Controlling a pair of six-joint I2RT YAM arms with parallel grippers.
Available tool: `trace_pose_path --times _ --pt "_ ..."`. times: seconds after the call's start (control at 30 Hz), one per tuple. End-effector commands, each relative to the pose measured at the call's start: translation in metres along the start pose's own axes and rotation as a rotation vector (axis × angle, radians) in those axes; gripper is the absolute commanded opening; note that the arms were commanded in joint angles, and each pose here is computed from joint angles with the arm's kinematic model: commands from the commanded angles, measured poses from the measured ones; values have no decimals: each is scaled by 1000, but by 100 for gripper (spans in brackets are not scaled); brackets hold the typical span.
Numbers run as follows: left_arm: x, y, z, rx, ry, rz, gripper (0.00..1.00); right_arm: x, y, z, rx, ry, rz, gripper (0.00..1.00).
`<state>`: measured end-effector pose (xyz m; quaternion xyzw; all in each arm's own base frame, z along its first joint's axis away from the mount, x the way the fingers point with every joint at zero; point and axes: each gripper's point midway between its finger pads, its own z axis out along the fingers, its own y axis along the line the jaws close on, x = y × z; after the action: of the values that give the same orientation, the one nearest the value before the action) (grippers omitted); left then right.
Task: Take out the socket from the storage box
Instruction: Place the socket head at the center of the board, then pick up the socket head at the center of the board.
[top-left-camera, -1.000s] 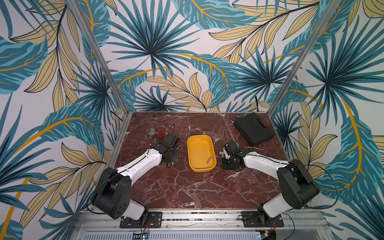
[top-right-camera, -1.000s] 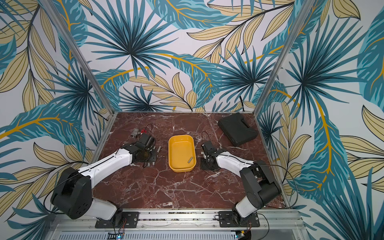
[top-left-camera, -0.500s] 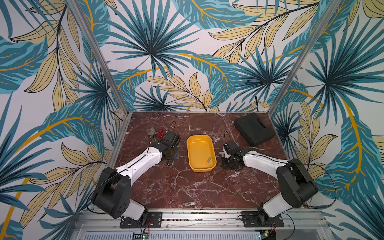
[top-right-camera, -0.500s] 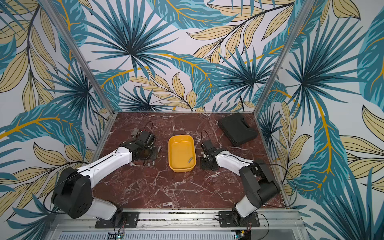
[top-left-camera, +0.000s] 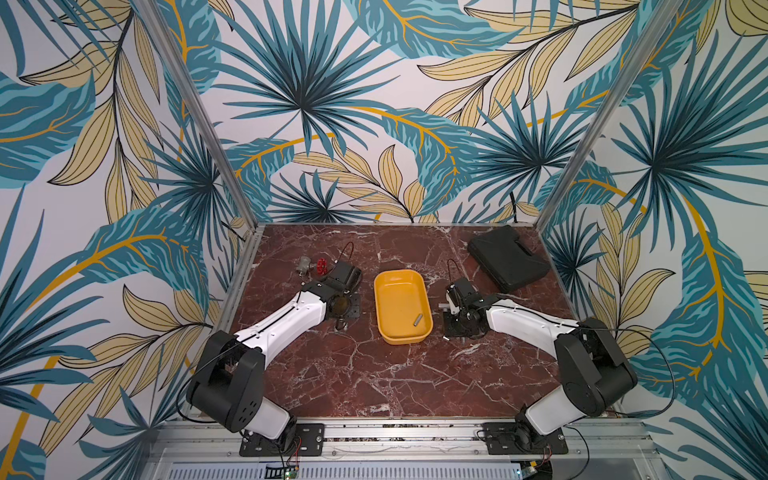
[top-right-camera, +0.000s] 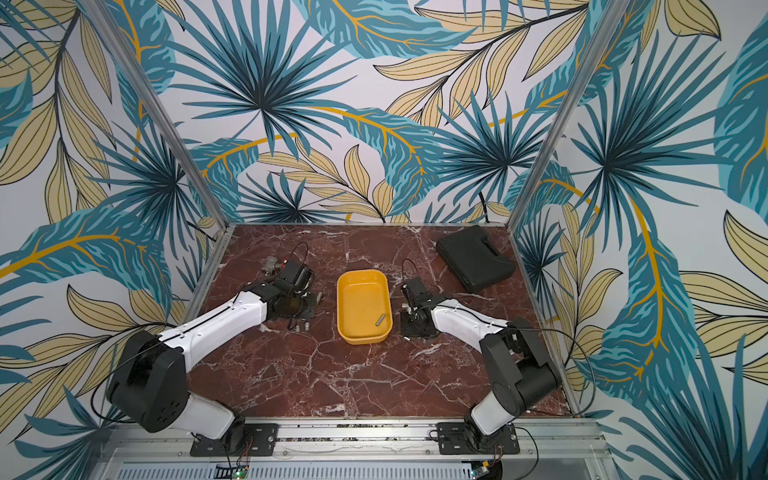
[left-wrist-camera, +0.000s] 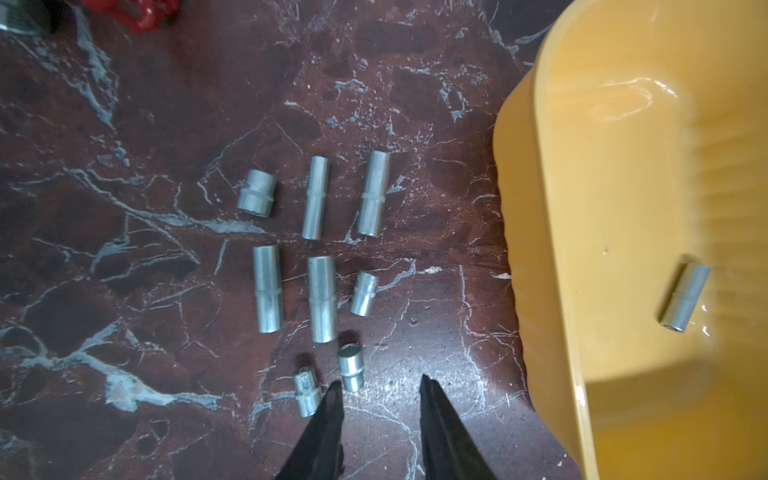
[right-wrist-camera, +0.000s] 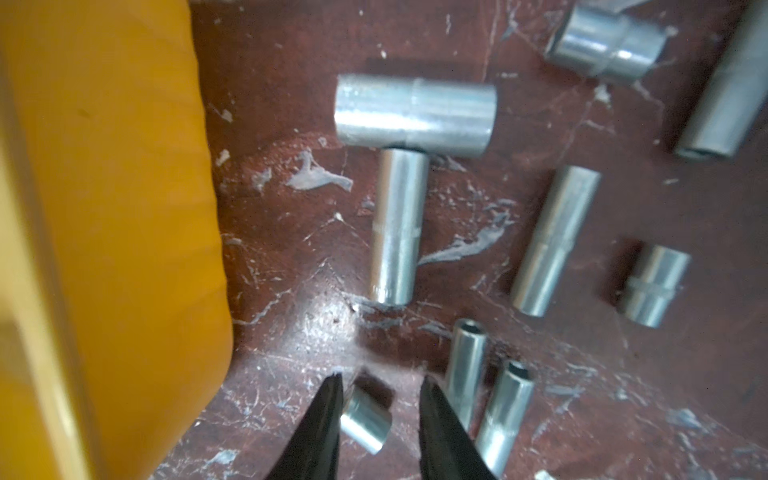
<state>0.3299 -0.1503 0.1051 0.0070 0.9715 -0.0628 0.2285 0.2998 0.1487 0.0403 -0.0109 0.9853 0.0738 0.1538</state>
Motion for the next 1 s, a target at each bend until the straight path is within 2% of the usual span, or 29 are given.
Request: trace_pose_path --times 0.0,0.23,0.37,0.63,0.97 --pt "-19 -14 -11 25 -38 31 35 -6 2 -14 9 -16 -23 33" --pt "-28 -39 -22 55 -59 104 35 -8 7 -28 -18 -19 -47 33" --pt "-33 -49 -24 64 -67 121 35 7 13 -30 -51 27 -93 33" --pt "-36 -49 -25 62 -75 115 35 47 26 -9 -87 118 -172 33" --pt "-35 -45 -31 53 -82 111 35 67 35 10 -106 165 -188 32"
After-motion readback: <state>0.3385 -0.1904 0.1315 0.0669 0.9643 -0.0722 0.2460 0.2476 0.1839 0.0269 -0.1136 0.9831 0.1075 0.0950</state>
